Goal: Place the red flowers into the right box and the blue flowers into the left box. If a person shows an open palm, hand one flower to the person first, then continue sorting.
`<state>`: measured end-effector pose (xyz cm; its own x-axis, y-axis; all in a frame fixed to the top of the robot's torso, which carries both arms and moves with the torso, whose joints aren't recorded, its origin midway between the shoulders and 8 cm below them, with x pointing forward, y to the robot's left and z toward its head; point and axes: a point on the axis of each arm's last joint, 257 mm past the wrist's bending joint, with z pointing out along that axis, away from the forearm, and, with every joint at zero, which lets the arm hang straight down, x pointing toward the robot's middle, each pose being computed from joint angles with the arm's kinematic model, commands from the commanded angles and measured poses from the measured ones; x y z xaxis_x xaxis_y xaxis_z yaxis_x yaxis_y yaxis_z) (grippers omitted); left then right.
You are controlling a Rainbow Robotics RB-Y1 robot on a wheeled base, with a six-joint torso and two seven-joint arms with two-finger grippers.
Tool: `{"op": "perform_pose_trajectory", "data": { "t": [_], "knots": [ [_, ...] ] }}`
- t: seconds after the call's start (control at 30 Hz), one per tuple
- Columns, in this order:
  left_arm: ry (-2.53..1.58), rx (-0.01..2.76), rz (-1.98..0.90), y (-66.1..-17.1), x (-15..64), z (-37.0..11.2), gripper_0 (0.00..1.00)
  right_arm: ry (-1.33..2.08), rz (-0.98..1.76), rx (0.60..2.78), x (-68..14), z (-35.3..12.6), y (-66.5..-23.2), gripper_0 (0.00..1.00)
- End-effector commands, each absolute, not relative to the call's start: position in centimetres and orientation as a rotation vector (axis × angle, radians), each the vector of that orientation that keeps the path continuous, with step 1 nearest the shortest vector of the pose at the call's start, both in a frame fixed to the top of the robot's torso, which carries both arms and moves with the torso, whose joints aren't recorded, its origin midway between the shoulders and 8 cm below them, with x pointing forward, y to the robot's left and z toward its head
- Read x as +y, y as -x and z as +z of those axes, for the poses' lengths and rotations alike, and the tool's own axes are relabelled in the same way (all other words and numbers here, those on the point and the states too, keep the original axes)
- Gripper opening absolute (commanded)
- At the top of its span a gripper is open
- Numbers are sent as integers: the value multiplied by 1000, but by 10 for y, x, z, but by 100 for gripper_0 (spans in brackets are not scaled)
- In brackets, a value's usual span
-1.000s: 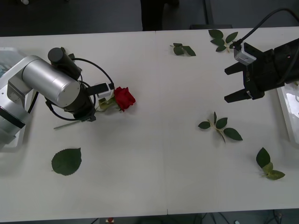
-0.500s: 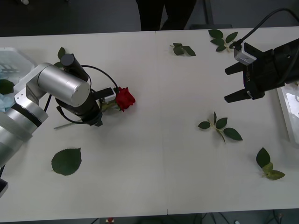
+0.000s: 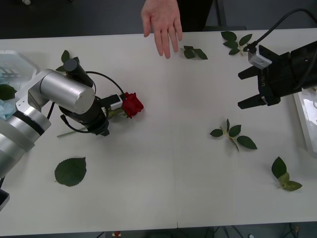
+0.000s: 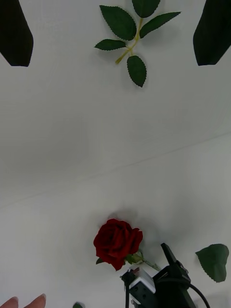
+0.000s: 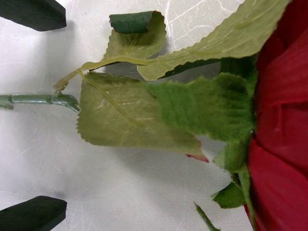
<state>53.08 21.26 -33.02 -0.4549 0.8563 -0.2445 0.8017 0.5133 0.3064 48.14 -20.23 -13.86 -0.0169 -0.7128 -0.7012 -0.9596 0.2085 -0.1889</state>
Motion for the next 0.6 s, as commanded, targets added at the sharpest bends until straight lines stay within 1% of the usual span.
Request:
{"op": "perform_pose_trajectory", "data": {
  "t": [0.03, 0.43, 0.5, 0.6],
  "knots": [
    [-1344, 2337, 188, -549, 187, -306, 100, 1534, 496, 1777, -190, -137, -480, 97],
    [-1346, 2338, 191, -549, 187, -306, 100, 1527, 500, 1773, -189, -135, -481, 97],
    [-1346, 2341, 189, -548, 187, -306, 68, 1525, 501, 1772, -188, -135, -481, 97],
    [-1353, 2339, 193, -548, 187, -308, 47, 1528, 501, 1773, -189, -136, -481, 97]
  ]
}}
